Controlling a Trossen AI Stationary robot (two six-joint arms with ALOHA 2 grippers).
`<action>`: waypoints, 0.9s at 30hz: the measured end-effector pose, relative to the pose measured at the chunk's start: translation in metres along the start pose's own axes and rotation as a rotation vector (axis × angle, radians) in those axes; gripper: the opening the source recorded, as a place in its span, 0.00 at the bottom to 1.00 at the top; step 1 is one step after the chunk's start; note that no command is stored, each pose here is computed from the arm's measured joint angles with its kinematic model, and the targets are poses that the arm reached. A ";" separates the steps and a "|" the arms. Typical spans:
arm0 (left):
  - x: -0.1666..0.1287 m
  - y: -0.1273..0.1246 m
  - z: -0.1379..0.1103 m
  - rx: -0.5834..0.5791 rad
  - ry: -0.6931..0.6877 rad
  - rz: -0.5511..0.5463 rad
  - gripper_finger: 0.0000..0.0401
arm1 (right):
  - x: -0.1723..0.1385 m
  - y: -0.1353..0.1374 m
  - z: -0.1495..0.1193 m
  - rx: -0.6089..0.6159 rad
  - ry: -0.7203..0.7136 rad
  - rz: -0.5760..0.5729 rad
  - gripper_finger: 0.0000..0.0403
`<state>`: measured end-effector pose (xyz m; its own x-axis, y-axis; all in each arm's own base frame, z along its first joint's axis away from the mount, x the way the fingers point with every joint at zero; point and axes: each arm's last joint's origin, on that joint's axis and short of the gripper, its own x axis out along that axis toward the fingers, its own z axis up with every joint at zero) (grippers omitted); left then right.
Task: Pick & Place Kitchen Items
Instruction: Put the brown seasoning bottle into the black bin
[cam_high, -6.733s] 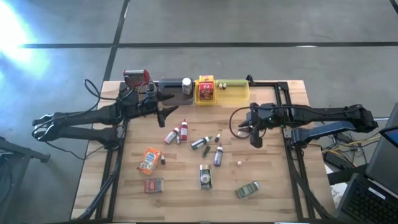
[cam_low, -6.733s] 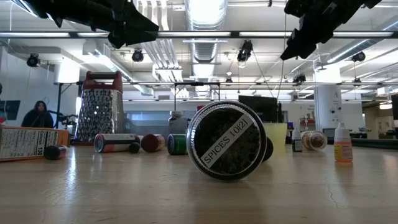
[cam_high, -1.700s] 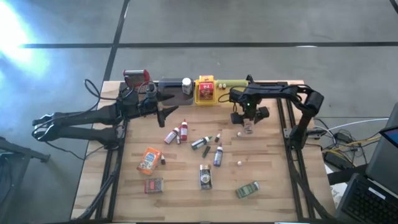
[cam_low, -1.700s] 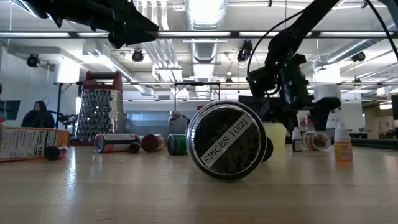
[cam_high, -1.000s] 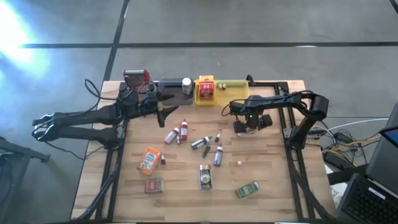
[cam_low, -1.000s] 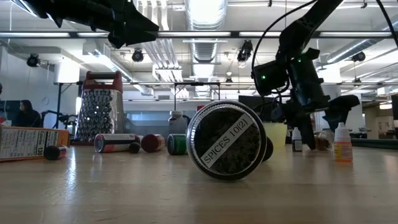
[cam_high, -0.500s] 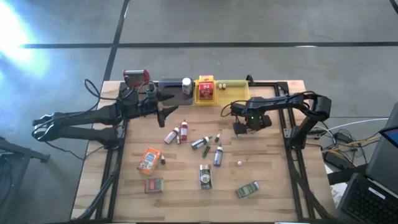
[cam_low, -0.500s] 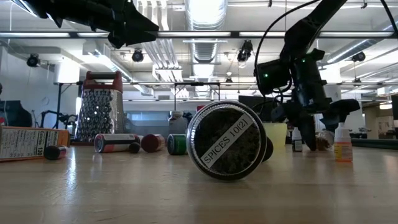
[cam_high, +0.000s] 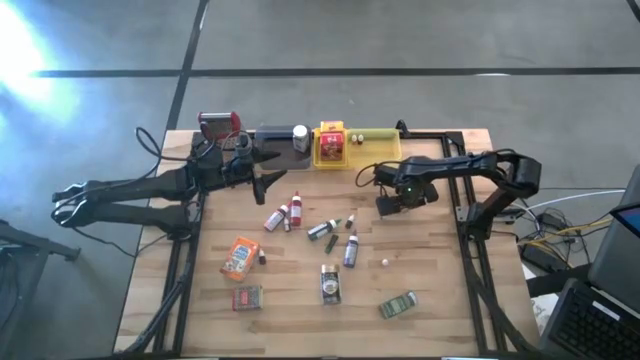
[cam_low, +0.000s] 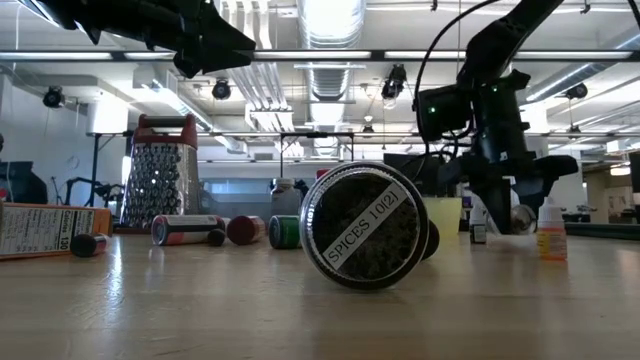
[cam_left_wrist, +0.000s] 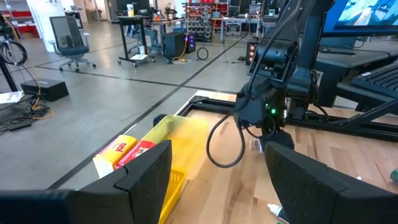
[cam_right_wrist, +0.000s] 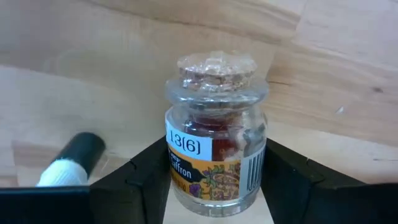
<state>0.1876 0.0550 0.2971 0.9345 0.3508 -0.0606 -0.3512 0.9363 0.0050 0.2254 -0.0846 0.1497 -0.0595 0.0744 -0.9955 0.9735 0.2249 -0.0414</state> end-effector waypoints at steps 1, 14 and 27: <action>0.000 0.000 0.000 0.000 0.001 0.000 0.66 | -0.001 0.000 0.000 -0.011 -0.004 0.006 0.49; 0.000 0.000 0.000 0.000 0.000 0.000 0.66 | -0.053 0.012 0.005 -0.319 -0.137 0.188 0.48; 0.000 0.000 0.000 0.000 0.000 0.000 0.66 | -0.121 0.046 0.023 -0.884 -0.500 0.344 0.49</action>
<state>0.1876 0.0550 0.2971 0.9344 0.3511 -0.0607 -0.3515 0.9362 0.0050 0.2826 -0.1056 0.2658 0.4798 -0.0934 -0.8724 0.4039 0.9062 0.1251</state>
